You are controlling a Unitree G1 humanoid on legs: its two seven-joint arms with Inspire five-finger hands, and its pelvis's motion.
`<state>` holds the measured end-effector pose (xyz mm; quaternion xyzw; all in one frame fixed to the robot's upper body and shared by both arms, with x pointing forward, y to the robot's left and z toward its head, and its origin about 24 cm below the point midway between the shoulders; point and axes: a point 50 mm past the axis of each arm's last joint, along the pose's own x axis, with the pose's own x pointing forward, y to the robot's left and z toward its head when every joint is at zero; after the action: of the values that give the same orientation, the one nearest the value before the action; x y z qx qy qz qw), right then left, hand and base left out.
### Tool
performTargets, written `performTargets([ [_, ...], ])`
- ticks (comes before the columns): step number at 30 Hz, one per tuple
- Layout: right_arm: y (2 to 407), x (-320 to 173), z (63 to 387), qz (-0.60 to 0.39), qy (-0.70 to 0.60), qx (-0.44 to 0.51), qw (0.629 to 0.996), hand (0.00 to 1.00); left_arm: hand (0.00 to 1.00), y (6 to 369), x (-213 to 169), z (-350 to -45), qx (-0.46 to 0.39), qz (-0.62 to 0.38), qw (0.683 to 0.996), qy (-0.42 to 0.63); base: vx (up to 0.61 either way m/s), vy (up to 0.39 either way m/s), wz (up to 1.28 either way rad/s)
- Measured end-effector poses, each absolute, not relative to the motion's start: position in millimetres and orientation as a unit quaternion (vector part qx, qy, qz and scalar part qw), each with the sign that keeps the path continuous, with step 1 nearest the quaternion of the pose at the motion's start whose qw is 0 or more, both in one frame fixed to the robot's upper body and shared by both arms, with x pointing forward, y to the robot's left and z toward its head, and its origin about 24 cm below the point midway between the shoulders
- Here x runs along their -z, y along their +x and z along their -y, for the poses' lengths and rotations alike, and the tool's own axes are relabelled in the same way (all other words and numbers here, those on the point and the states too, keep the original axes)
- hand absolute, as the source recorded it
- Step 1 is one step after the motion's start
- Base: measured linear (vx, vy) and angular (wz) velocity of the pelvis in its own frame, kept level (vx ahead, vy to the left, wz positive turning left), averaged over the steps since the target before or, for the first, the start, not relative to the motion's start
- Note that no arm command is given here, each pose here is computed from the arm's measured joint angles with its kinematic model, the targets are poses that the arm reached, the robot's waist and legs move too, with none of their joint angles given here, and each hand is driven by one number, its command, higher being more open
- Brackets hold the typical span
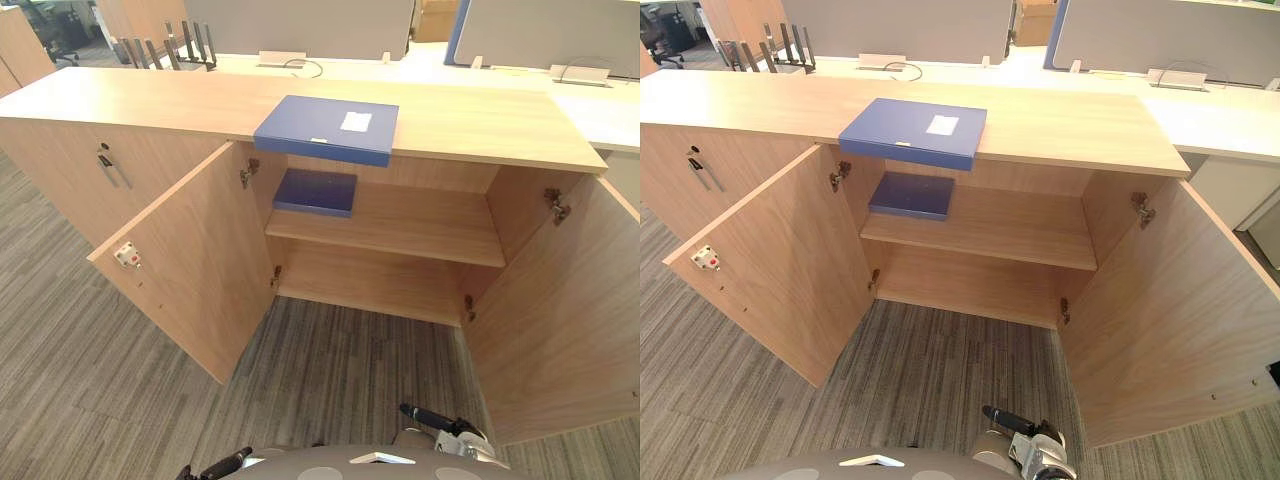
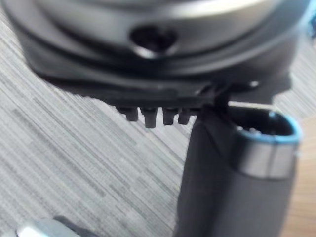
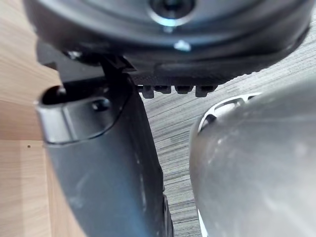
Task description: Walk over to the cabinet, pick up the folder, carry it to the office cabinet, place the folder inside the office cabinet, then close the office cabinet door
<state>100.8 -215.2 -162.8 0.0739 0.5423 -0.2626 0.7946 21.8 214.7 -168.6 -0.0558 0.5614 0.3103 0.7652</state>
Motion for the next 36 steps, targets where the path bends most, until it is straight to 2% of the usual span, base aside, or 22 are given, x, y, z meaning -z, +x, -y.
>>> performTargets([
  [2, 97, 164, 209, -0.546, 0.080, 0.260, 0.792, 1.00, 1.00, 22, 167, -220, -0.320, -0.555, 0.765, -0.061, 0.08, -0.146, 0.19],
  [5, 95, 164, 211, -0.544, 0.075, 0.261, 0.794, 1.00, 1.00, 23, 169, -209, -0.324, -0.554, 0.763, -0.080, 0.17, -0.183, 0.03],
  [10, 96, 164, 208, -0.544, 0.066, 0.249, 0.799, 1.00, 1.00, 33, 167, -209, -0.338, -0.526, 0.773, -0.108, 0.19, -0.105, -0.10],
  [14, 96, 164, 206, -0.546, 0.058, 0.238, 0.801, 1.00, 1.00, 60, 158, -209, -0.314, -0.482, 0.811, -0.106, 0.18, -0.029, -0.05],
  [18, 100, 163, 202, -0.540, 0.051, 0.225, 0.809, 1.00, 1.00, 105, 126, -194, -0.259, -0.365, 0.881, -0.157, 0.09, 0.072, 0.00],
  [22, 108, 160, 197, -0.529, 0.025, 0.194, 0.826, 1.00, 1.00, 141, 88, -198, -0.241, -0.239, 0.915, -0.218, 0.02, 0.086, -0.10],
  [27, 109, 160, 192, -0.525, 0.009, 0.165, 0.835, 1.00, 1.00, 165, 51, -196, -0.228, -0.147, 0.931, -0.243, -0.01, 0.041, -0.04],
  [32, 108, 160, 190, -0.527, -0.015, 0.144, 0.837, 1.00, 1.00, 169, 27, -184, -0.199, -0.098, 0.934, -0.281, -0.02, -0.012, -0.04],
  [34, 105, 160, 190, -0.529, -0.015, 0.144, 0.836, 1.00, 1.00, 177, 7, -178, -0.173, -0.060, 0.944, -0.274, -0.02, -0.031, -0.11],
  [36, 105, 161, 190, -0.529, -0.015, 0.144, 0.836, 1.00, 1.00, 183, -15, -176, -0.160, -0.023, 0.968, -0.190, -0.02, -0.023, -0.11],
])
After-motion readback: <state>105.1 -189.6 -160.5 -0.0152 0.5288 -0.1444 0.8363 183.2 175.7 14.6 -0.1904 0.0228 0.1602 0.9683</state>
